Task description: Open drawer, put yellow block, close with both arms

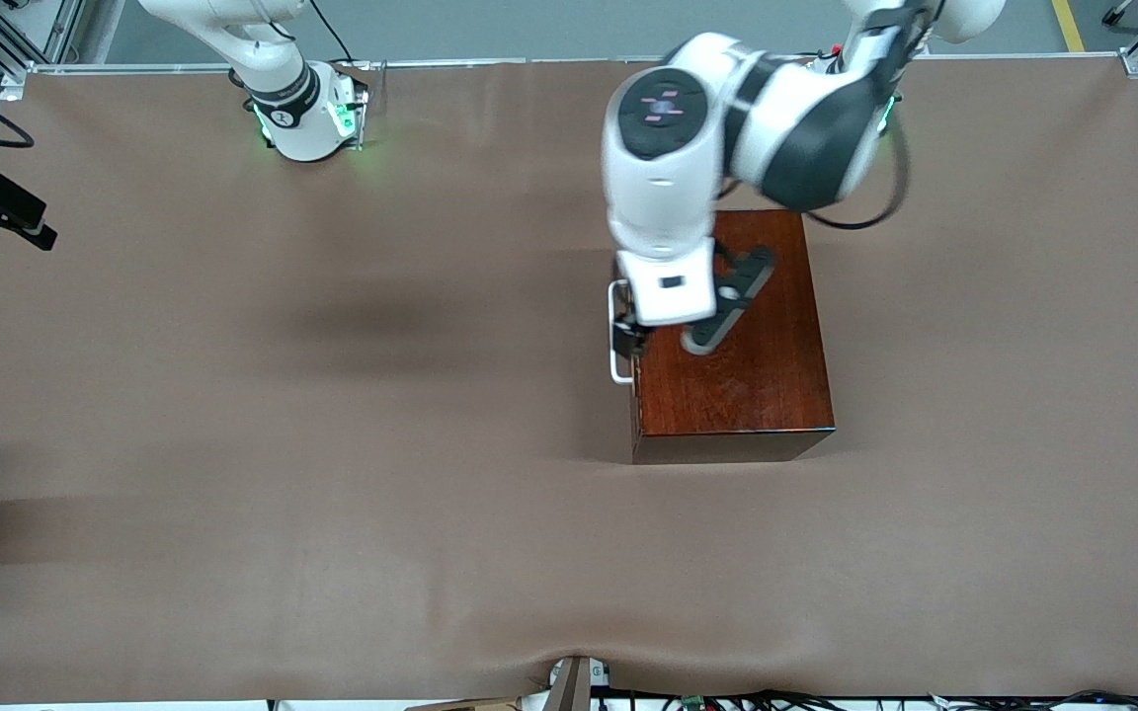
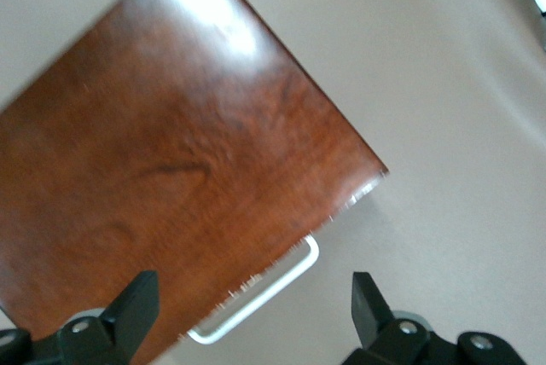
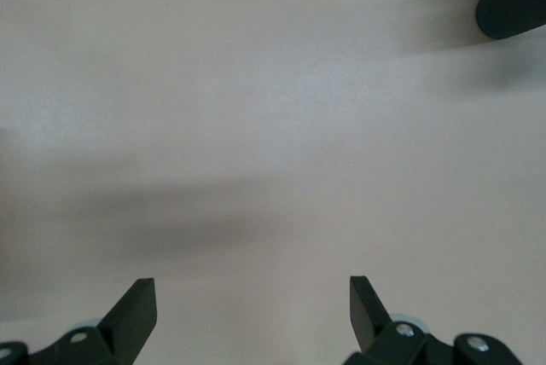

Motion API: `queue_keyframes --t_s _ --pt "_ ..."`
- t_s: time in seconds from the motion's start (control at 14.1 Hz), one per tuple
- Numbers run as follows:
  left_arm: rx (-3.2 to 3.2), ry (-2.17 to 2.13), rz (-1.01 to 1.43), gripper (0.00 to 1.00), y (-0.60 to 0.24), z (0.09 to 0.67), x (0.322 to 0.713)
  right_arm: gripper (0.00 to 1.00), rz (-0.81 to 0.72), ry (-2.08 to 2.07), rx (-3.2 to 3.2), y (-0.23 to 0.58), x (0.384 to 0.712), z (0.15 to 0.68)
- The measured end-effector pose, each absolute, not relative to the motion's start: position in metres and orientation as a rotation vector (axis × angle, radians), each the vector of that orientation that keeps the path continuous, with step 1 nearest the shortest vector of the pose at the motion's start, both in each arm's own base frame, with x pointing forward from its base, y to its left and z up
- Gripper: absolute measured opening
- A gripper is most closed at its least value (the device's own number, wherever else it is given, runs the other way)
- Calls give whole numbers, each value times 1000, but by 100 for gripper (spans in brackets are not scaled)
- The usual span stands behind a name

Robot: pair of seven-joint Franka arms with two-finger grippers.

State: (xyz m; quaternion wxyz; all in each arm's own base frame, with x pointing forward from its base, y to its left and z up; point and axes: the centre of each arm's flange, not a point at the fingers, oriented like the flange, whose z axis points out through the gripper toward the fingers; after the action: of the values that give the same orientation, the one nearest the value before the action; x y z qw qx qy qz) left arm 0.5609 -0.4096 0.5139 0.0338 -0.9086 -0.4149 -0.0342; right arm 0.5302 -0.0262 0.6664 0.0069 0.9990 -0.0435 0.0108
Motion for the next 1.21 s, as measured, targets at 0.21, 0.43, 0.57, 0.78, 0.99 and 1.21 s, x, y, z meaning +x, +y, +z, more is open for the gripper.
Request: queue_keyframes --t_s 0.21,0.43,0.57,0.78,0.99,1.21 --pt "-2822 -1167 -58 100 -367 525 572 100 32 -136 3125 -26 530 666" --pt "-2852 -1074 -8 100 -320 533 577 100 28 -136 3127 -26 530 666" --pt "-2870 -1019 28 100 -286 537 579 100 25 -144 3132 -28 530 665" --pt "-2884 -931 102 100 -240 530 578 100 22 -161 3135 -33 530 665" --pt "-2923 -828 150 100 -195 531 576 100 19 -163 3135 -34 530 665" --pt "-2990 -684 170 100 -145 546 570 100 14 -163 3136 -34 529 664"
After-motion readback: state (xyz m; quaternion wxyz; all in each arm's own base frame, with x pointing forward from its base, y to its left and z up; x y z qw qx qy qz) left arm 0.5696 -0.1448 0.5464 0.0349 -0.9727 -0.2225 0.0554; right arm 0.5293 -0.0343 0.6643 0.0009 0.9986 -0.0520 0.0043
